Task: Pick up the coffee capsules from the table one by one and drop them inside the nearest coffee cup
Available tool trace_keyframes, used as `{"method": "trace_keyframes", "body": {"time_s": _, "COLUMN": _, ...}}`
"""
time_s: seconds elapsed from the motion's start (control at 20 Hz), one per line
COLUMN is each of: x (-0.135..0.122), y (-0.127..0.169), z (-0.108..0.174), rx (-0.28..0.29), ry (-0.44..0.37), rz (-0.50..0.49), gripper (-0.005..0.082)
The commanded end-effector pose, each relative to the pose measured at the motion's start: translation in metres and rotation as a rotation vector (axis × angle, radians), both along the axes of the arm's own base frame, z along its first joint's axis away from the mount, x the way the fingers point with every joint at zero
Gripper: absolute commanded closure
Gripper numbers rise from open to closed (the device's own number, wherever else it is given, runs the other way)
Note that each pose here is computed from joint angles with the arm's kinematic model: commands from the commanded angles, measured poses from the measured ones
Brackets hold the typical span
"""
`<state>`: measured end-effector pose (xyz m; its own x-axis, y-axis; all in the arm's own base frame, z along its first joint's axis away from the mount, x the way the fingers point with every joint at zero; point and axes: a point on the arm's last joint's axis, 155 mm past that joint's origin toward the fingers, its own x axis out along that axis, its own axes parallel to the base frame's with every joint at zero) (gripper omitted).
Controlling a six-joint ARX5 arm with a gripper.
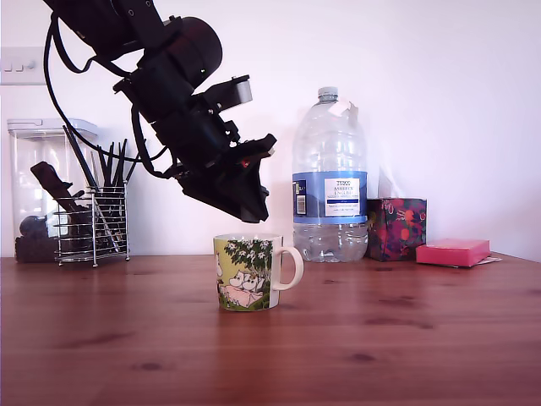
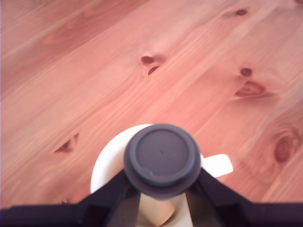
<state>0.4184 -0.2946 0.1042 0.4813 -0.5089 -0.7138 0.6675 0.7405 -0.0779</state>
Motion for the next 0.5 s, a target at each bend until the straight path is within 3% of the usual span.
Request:
{"method": "trace_keyframes", "body": {"time_s": 0.0, "x": -0.0004, "y": 0.0048, "z": -0.0088, "rx": 0.018, "ry": 0.025, "rz": 0.015, "gripper": 0.0659}}
{"method": "trace_keyframes", "body": {"time_s": 0.3, "x": -0.0017, "y": 0.0077, "z": -0.0113, "rx": 0.030, "ry": 0.035, "rz": 0.017, "gripper": 0.0643}}
{"method": "trace_keyframes", "body": {"time_s": 0.35, "x": -0.0011, "y": 0.0084, "z": -0.0113, "rx": 0.033, "ry": 0.032, "rz": 0.020, "gripper": 0.0585}}
{"method": "trace_keyframes", "body": {"time_s": 0.45, "x": -0.0002, "y": 0.0080, "z": -0.0106, "rx": 0.032, "ry": 0.027, "rz": 0.021, "gripper": 0.0320}}
